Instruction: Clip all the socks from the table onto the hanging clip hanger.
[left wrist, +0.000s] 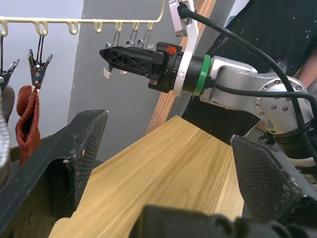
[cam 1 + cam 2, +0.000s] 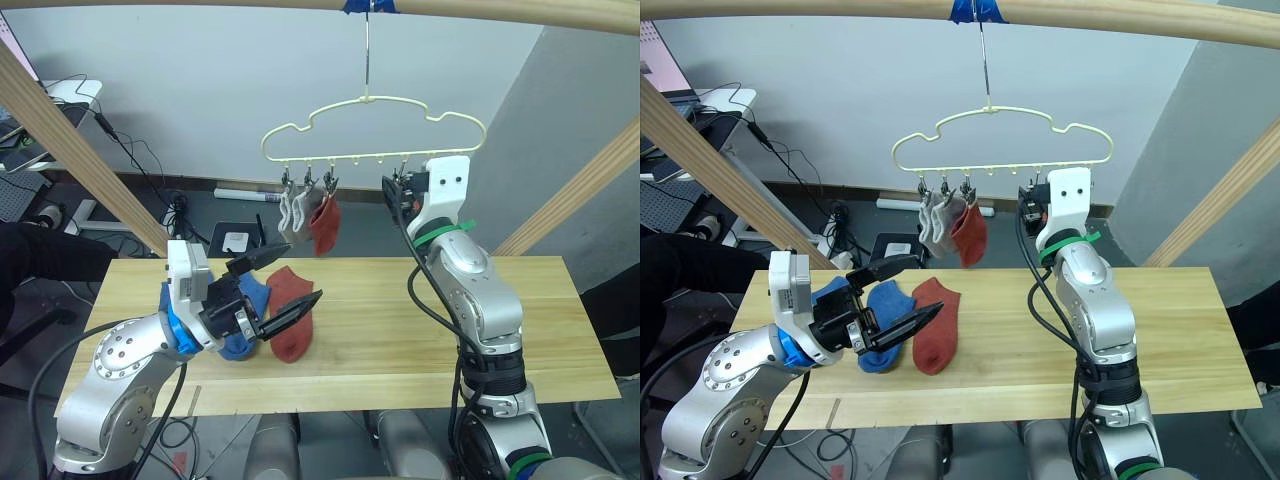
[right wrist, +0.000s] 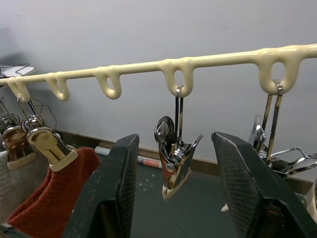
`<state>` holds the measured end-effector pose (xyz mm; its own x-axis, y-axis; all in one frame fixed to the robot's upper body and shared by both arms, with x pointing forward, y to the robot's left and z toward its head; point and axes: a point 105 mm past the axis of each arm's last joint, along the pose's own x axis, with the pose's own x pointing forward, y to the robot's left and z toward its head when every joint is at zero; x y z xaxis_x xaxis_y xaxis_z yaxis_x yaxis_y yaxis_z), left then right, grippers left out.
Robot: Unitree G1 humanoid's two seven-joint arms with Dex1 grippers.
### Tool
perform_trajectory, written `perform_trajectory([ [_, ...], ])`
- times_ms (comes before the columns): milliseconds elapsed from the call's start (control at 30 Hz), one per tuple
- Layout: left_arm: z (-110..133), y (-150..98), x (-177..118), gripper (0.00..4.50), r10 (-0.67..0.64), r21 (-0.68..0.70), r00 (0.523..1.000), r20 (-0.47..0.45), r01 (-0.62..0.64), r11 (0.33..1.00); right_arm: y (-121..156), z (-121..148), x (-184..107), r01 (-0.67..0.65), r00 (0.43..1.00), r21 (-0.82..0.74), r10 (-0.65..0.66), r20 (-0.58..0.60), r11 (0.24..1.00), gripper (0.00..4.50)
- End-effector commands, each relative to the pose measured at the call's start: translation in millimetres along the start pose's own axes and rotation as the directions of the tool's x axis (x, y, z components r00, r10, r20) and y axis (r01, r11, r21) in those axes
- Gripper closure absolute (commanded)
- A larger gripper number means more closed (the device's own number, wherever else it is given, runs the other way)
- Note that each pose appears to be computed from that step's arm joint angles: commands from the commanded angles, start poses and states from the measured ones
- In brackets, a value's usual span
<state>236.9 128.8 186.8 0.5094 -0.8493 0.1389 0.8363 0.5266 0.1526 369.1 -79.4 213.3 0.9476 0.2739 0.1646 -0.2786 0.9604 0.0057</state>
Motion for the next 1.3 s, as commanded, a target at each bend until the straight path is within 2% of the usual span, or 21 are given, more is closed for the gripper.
perform_trajectory([
  [33,8.1,-6.0,2.5,0.0,-0.017,0.03,0.999,0.029,0.016,0.999,10.0,16.2,-1.5,-0.034,0.997,0.01,0.033,0.065,0.999,2.09],
  [1300,6.8,-12.1,-0.1,0.0,-0.026,0.03,0.999,0.028,0.026,0.999,10.3,21.7,8.1,-0.039,0.994,0.02,0.036,0.102,0.999,2.09],
])
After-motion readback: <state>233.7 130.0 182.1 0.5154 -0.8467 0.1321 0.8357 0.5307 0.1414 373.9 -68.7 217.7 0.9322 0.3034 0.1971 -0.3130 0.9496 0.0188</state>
